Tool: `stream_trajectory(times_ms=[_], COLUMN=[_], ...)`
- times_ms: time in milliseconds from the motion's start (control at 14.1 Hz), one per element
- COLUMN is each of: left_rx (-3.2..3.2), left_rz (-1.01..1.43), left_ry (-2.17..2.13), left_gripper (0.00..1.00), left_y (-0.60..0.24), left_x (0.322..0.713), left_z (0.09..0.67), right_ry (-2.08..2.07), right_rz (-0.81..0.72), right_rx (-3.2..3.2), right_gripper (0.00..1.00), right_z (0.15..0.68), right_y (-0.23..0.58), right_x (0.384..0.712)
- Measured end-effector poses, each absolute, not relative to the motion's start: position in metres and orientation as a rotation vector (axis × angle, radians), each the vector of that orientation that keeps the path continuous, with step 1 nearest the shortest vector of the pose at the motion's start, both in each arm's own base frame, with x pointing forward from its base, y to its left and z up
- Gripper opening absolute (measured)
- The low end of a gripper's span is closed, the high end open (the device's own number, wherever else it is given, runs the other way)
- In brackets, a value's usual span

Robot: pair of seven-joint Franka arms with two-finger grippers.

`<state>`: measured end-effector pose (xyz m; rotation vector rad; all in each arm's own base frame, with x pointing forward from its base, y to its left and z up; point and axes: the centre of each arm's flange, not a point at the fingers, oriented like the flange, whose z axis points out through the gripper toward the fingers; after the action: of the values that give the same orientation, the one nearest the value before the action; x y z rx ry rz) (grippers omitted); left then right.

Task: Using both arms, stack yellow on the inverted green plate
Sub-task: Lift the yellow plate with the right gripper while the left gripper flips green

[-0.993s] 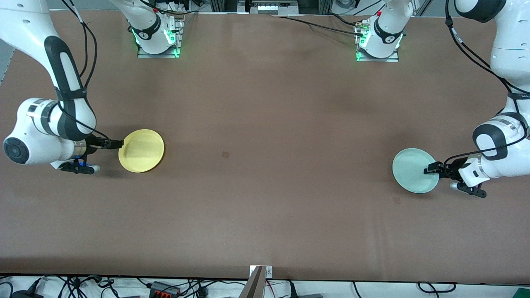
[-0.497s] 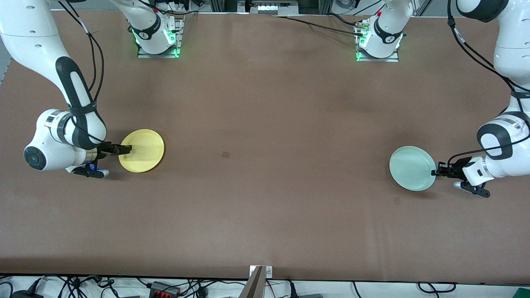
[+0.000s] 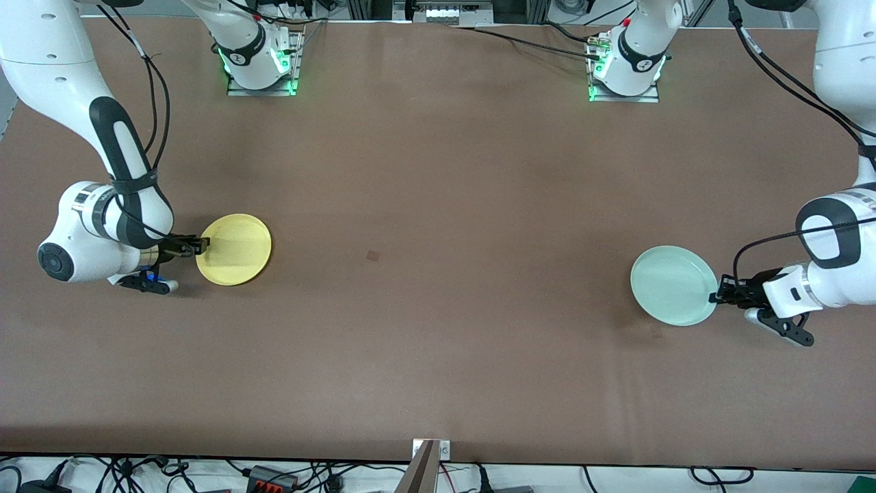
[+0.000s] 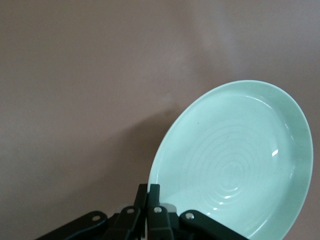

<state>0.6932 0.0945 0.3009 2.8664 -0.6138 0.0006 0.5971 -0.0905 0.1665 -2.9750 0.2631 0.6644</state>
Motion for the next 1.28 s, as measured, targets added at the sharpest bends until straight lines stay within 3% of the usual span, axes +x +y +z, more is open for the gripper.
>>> stream_trajectory(times_ms=[142,213,497,780,922,1277], left_rx=[2.965,3.021,3.297,3.689,3.848,4.161], left_rz=[0.006,0.011,0.019,0.092,0.189,0.529], left_ry=[-0.666,-0.694,-0.842,-0.873,-0.830,-0.876], left_gripper=[0.03,0.03,0.03,0.03,0.03,0.03], left_y=[0.046,0.018,-0.111,-0.250,-0.311,-0.402], left_x=[0.704,0.707,0.693,0.639,0.601,0.528], left_z=[0.333,0.348,0.390,0.396,0.388,0.316], right_ry=[0.261,0.259,0.231,0.209,0.219,0.268], right_rz=[0.666,0.658,0.672,0.678,0.631,0.608], right_rx=[-2.970,-2.969,-2.960,-2.906,-2.853,-2.707], right_gripper=[0.05,0.03,0.03,0.03,0.03,0.03], right_z=[0.170,0.174,0.200,0.280,0.298,0.287], right_y=[-0.089,-0.089,-0.086,-0.079,-0.071,-0.055], right_x=[0.598,0.600,0.615,0.647,0.655,0.659])
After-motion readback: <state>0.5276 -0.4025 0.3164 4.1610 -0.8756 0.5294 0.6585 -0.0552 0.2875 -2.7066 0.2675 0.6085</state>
